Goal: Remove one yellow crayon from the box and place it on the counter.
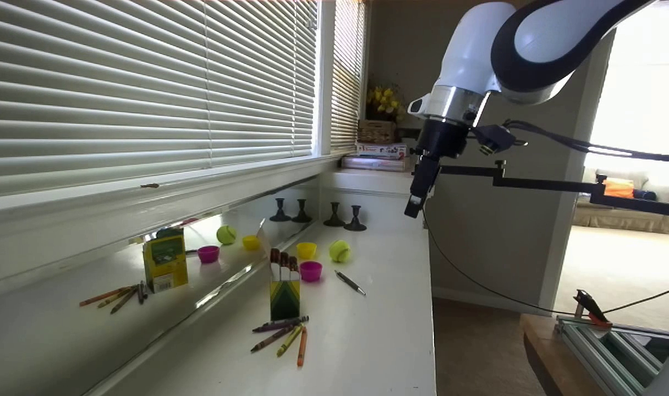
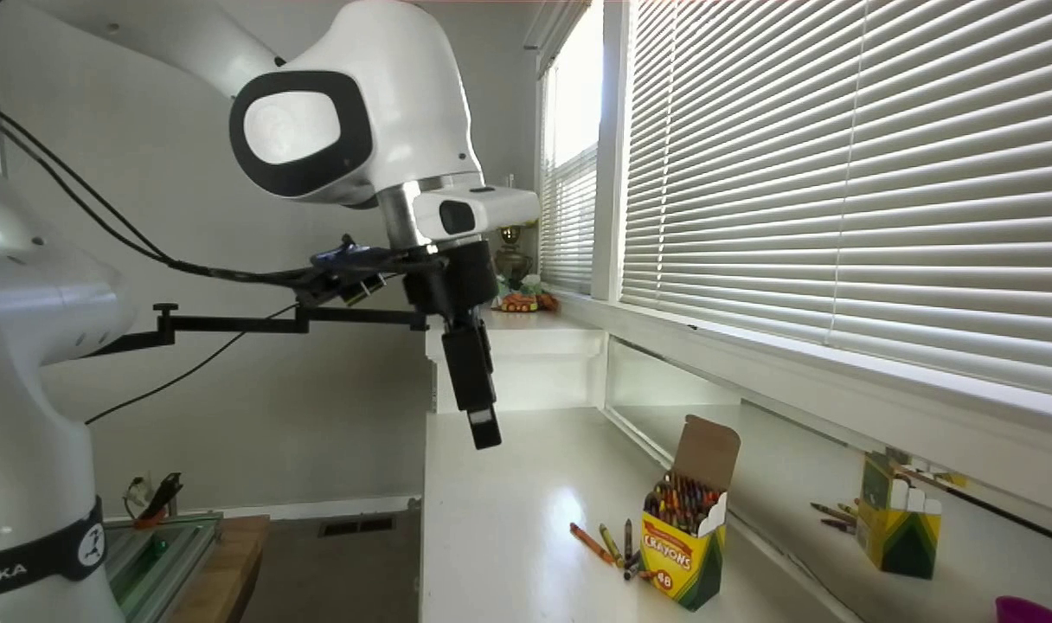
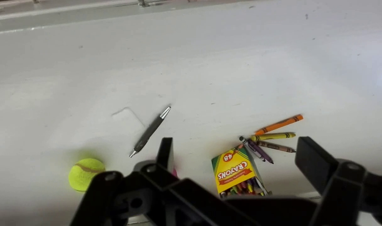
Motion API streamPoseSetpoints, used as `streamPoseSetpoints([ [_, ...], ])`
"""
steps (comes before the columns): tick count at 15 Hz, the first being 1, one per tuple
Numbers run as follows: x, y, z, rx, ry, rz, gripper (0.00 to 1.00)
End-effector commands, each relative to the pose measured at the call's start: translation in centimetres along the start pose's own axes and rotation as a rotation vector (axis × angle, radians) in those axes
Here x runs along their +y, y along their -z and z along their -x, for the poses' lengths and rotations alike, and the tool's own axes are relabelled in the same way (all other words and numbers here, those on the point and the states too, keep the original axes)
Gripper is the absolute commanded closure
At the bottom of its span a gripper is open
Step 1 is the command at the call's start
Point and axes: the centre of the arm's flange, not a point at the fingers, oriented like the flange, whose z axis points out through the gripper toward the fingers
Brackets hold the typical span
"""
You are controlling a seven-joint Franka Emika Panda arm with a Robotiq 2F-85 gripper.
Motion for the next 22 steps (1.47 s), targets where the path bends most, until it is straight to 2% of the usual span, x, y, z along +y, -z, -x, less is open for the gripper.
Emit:
streamPoseSetpoints([
  [1, 4.4, -2.8, -1.4, 0.039, 0.186, -0.015, 0.00],
  [4, 7.1, -4.4, -2.6, 0.073, 0.305, 0.022, 0.00],
  [5, 5.4, -2.7, -0.6, 0.052, 0.232, 0.012, 0.00],
  [11, 5.7, -3.3, -0.5, 0.053, 0.261, 0.026, 0.00],
  [16, 7.3, -5.0, -3.7, 0.162, 0.351, 0.111, 0.00],
  [19, 7.7, -5.7, -5.6, 0.200, 0.405, 0.123, 0.00],
  [20, 7.3, -5.7, -6.3, 0.243, 0.416, 0.101, 0.00],
  [21, 6.7, -4.6, -4.0, 0.193, 0.377, 0.118, 0.00],
  [22, 6.4, -4.7, -4.6, 0.210, 0.391, 0.116, 0.00],
])
